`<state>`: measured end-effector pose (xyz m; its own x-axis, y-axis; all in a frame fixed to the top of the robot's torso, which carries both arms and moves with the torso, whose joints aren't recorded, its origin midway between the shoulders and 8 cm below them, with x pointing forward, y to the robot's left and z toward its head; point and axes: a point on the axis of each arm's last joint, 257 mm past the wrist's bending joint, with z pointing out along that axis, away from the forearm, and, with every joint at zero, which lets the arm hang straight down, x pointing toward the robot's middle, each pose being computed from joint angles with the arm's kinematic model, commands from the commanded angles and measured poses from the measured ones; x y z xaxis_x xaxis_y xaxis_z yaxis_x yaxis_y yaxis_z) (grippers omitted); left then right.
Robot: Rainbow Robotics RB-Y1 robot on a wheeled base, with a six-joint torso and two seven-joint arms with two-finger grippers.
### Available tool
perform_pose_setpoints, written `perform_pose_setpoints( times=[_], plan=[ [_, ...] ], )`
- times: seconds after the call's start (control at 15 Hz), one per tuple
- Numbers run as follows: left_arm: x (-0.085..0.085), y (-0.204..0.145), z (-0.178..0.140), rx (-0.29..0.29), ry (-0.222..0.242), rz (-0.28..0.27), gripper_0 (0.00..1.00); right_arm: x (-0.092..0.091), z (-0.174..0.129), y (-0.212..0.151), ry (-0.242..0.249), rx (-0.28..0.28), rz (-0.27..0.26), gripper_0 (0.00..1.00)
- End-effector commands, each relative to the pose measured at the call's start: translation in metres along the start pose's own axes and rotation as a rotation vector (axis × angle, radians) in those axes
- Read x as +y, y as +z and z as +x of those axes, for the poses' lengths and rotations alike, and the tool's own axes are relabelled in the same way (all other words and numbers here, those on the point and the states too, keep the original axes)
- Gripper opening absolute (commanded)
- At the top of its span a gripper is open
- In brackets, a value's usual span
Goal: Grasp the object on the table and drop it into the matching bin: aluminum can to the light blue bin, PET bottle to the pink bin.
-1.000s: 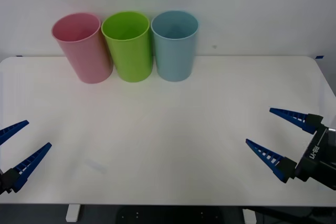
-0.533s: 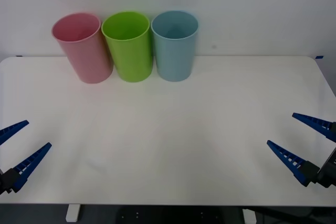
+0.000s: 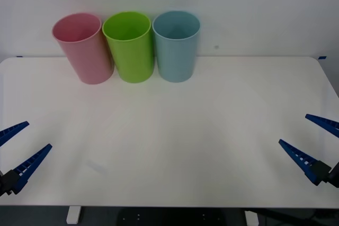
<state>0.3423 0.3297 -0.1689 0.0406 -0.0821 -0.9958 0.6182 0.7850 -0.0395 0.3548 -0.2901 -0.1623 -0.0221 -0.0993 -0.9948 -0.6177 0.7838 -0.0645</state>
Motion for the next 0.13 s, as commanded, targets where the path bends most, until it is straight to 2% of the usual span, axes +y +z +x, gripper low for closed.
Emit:
perform_pose_setpoints(
  times=[0.07, 0.13],
  plan=[
    [0.0000, 0.0000, 0.0000, 0.000, 0.000, 0.000, 1.00, -0.0002, 0.0015, 0.0000, 0.002, 0.003, 0.001, 1.00],
    [0.0000, 0.0000, 0.0000, 0.000, 0.000, 0.000, 1.00, -0.0002, 0.0015, 0.0000, 0.002, 0.003, 0.001, 1.00]
  ],
)
